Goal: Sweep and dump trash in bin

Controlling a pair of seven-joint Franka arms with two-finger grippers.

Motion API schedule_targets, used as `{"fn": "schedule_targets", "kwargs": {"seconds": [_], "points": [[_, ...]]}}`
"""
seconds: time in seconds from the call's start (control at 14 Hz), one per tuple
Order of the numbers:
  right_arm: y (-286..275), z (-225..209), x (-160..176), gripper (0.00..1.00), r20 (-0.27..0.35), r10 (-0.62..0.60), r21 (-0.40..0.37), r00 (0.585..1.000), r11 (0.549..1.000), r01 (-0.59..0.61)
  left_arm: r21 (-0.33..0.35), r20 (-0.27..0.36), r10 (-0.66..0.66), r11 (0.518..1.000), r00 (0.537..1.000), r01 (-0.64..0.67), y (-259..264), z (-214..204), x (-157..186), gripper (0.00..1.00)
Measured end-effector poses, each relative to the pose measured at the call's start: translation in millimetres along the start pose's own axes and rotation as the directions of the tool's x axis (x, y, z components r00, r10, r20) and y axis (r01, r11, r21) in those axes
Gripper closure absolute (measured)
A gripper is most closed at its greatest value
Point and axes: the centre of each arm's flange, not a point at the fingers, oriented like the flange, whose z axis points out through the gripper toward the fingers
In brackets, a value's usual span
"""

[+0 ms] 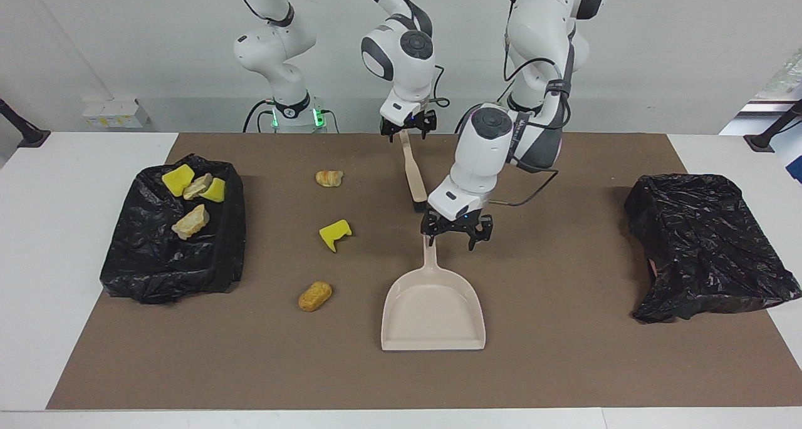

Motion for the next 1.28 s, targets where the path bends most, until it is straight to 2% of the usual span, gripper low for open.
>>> {"fn": "schedule_targets", "kwargs": {"seconds": [0.21, 0.28, 0.36, 0.5, 0.57, 0.64, 0.71, 0.85, 1.07, 1.28], "points": [[-1.4, 16.9, -8.4, 0.07, 0.011, 0.003, 0.013, 1.000, 1.000, -0.003, 0.002, 0.014, 0.008, 1.000, 1.000, -0.008, 22.8, 19.7, -12.7, 0.00], [-1.9, 18.7, -8.5, 0.13, 0.010, 0.011, 0.030, 1.000, 0.999, -0.011, 0.002, 0.014, 0.007, 1.000, 1.000, -0.007, 22.7, 19.5, -12.5, 0.00], [-2.1, 19.3, -8.4, 0.13, 0.009, 0.015, 0.038, 1.000, 0.999, -0.016, 0.005, 0.012, 0.005, 1.000, 1.000, -0.005, 21.1, 19.4, -11.5, 0.08], [-2.0, 19.5, -8.6, 0.17, 0.009, 0.017, 0.041, 1.000, 0.999, -0.017, 0.017, 0.006, 0.012, 1.000, 1.000, -0.012, 18.4, 19.2, -10.1, 0.38], [-2.4, 19.3, -9.2, 0.23, 0.008, 0.016, 0.041, 1.000, 0.999, -0.016, 0.023, 0.003, 0.016, 1.000, 1.000, -0.016, 17.5, 19.1, -9.6, 0.48], [-3.8, 19.0, -10.3, 0.34, 0.004, 0.012, 0.043, 1.000, 0.999, -0.012, 0.030, -0.001, 0.022, 0.999, 1.000, -0.022, 16.8, 18.8, -9.0, 0.62], [-6.7, 18.8, -12.3, 0.49, -0.001, 0.005, 0.045, 1.000, 0.999, -0.005, 0.038, -0.008, 0.032, 0.999, 0.999, -0.032, 15.3, 17.7, -7.6, 0.69], [-9.8, 18.9, -14.1, 0.72, -0.010, -0.003, 0.051, 1.000, 0.999, 0.003, 0.047, -0.018, 0.039, 0.998, 0.999, -0.038, 11.5, 14.4, -4.7, 0.69], [-8.3, 18.7, -12.8, 0.74, -0.011, 0.001, 0.052, 1.000, 0.999, -0.001, 0.053, -0.035, 0.081, 0.995, 0.996, -0.079, -1.4, 1.3, 4.2, 0.69], [-1.1, 5.2, -9.9, 0.74, -0.026, 0.040, 0.068, 0.999, 0.997, -0.038, 0.080, 0.015, 0.169, 0.982, 0.985, -0.170, -39.3, -21.5, 14.2, 0.69]]}}
